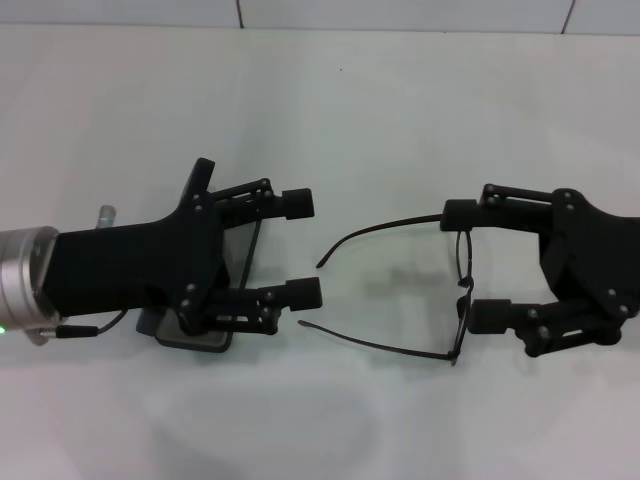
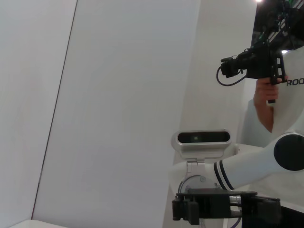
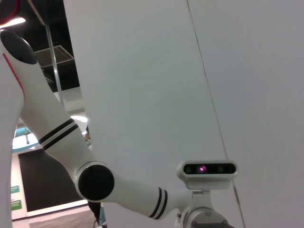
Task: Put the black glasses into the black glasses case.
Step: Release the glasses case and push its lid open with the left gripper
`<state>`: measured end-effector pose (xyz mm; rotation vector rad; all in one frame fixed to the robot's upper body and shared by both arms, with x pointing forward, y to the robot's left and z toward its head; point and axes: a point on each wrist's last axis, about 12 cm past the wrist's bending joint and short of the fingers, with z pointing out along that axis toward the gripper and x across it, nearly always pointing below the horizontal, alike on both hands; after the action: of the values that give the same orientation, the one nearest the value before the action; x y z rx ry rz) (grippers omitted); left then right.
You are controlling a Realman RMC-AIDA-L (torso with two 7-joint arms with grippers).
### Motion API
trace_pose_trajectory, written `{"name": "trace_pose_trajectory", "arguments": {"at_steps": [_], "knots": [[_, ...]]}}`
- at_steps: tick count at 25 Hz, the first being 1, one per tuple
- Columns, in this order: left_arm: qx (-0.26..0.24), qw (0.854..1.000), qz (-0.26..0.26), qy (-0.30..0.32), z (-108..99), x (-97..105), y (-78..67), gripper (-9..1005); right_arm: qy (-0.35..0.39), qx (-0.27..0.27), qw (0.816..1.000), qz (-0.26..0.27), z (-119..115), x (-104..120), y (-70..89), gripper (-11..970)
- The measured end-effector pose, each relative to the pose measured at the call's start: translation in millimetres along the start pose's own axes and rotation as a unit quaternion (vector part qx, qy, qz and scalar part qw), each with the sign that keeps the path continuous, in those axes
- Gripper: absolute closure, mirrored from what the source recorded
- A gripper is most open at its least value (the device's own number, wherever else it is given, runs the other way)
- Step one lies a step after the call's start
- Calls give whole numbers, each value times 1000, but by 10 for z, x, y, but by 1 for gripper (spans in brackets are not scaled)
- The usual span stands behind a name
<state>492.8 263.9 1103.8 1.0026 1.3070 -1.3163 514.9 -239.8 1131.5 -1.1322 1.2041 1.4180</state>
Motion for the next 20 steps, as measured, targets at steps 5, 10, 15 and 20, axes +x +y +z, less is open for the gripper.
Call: {"name": "trace_pose_trajectory", "arguments": {"at_steps": [5, 10, 15, 20], "knots": [[0, 1000, 0, 1, -10, -4, 2, 117, -1, -11, 1000, 6, 85, 3, -44, 90], [-2, 1000, -1, 2, -14, 2, 0, 126, 10, -12, 1000, 10, 132, 22, -79, 91], [-3, 1000, -1, 3, -22, 4, -1, 135, 14, -9, 1000, 8, 136, 20, -96, 93], [-6, 1000, 0, -1, -26, -1, 2, 143, 11, 7, 1000, 4, 97, 12, -111, 94]]}}
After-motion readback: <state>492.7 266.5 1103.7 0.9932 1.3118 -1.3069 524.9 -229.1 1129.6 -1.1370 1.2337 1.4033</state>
